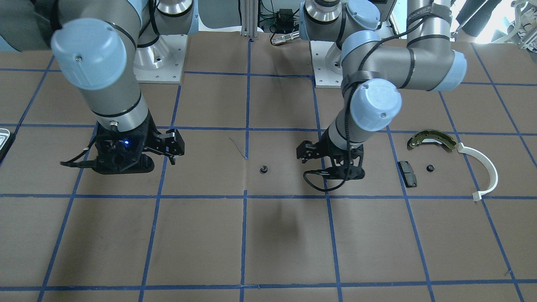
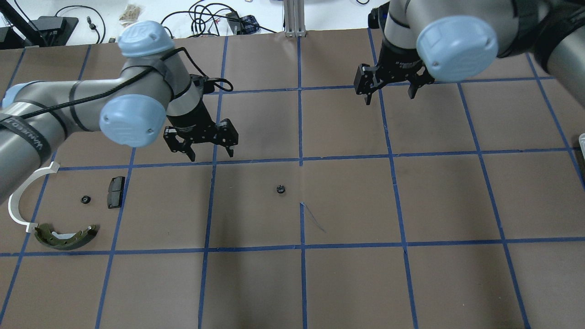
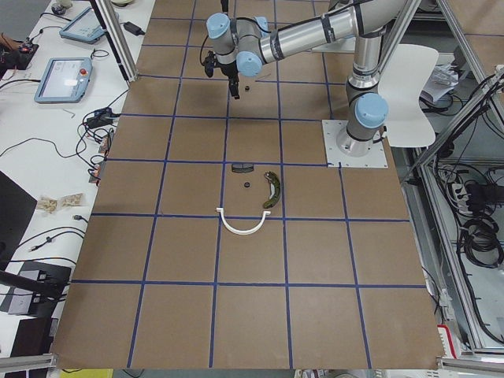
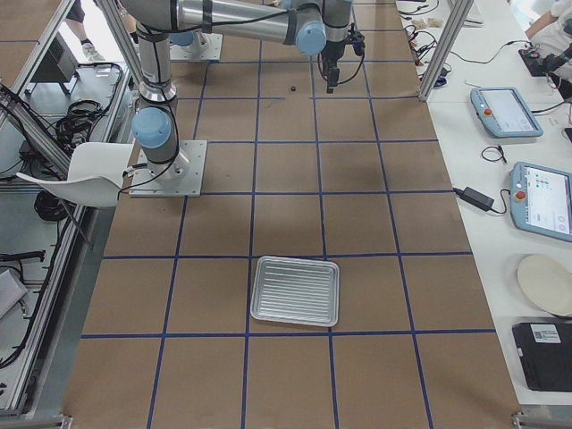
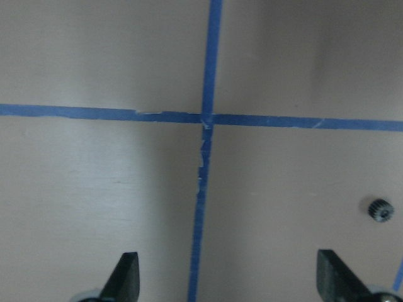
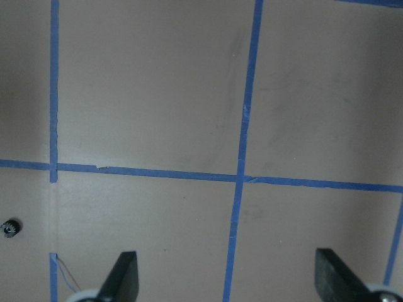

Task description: Place bearing gear from tray to pile

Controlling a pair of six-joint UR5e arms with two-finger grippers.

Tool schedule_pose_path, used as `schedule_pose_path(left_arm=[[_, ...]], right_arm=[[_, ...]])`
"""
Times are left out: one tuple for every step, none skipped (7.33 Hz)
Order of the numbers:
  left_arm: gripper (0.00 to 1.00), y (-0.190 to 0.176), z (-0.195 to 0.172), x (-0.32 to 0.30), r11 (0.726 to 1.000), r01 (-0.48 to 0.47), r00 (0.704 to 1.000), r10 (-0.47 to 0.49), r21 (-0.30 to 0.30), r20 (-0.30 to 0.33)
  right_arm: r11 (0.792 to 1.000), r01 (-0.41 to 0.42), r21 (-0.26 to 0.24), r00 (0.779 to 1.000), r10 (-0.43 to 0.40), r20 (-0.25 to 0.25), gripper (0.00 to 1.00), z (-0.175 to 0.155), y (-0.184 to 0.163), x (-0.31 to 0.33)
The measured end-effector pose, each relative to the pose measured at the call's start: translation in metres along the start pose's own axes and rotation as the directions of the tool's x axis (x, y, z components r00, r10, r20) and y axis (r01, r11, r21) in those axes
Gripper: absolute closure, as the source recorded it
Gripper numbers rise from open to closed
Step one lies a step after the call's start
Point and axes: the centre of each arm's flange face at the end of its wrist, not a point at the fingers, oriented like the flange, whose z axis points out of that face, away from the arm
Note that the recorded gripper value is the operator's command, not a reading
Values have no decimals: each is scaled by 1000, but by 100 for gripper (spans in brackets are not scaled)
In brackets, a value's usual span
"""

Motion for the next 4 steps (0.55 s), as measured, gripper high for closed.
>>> schedule_pose_path(left_arm=[[0,7,15,31,999,-31,1000,31,23,4],[0,13,32,51,998,-37,999,36,42,5],[0,18,50,65,998,-46,999,46,53,6],[0,24,65,77,996,-56,998,56,65,8]], right_arm=[[1000,-8,3,1000,8,-5,0,-34,2,3],[1000,-9,-18,1000,9,-12,0,-48,7,5],[999,-3,-54,1000,2,-19,0,-52,14,7],[997,8,-78,1000,-9,-18,0,-52,19,8]])
